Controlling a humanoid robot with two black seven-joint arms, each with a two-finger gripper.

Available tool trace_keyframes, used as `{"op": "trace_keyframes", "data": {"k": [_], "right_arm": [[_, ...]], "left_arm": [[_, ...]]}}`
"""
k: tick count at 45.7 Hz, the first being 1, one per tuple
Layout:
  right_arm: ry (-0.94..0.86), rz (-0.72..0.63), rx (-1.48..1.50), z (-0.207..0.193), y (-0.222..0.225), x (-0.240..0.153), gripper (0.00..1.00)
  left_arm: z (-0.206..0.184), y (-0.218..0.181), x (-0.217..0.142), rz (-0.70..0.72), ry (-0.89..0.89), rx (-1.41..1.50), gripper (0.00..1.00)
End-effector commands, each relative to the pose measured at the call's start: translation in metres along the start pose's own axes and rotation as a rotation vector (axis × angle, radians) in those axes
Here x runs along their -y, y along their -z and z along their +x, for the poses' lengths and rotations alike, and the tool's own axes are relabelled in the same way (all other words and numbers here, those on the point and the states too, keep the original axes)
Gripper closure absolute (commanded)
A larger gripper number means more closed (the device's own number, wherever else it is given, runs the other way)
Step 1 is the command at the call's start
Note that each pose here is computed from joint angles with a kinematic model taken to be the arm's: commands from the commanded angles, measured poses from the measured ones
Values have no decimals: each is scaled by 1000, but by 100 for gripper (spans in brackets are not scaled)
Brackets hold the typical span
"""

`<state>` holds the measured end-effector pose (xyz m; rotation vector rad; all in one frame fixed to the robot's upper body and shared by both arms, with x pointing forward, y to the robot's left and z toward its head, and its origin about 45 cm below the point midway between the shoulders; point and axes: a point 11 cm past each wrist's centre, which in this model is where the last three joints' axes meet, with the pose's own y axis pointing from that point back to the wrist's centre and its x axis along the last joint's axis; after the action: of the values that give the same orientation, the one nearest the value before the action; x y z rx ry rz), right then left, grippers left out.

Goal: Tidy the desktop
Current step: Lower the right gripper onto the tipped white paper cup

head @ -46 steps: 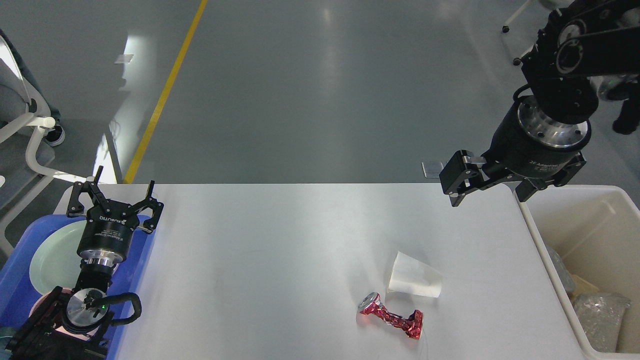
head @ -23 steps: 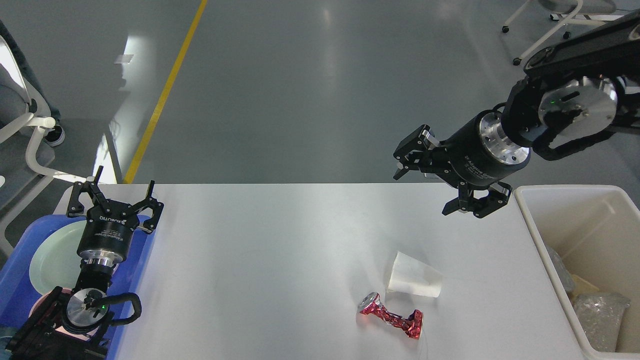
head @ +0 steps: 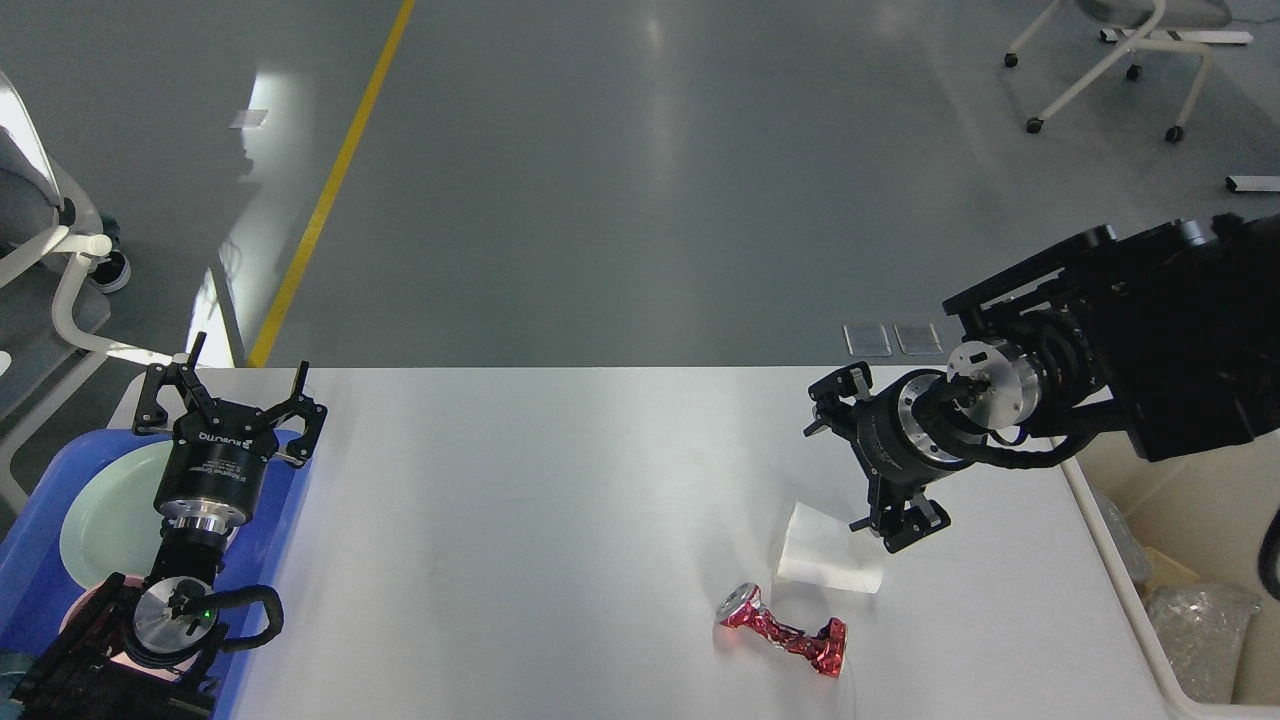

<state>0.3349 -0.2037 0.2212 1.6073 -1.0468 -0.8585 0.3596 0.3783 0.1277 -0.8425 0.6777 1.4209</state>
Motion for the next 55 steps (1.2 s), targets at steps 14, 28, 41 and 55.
{"op": "trace_keyframes", "data": {"k": [14,28,41,55], "right_arm": [[23,-18,387,37,-37,99,2],[8,-22,449,40,-57,143,1],[12,-22,465,37,-61,153,1],[59,11,489,26,-49,154,1]], "left_arm": [[0,0,0,0,0,0,3],[0,0,0,0,0,0,3],[0,0,0,0,0,0,3],[0,0,0,0,0,0,3]]}}
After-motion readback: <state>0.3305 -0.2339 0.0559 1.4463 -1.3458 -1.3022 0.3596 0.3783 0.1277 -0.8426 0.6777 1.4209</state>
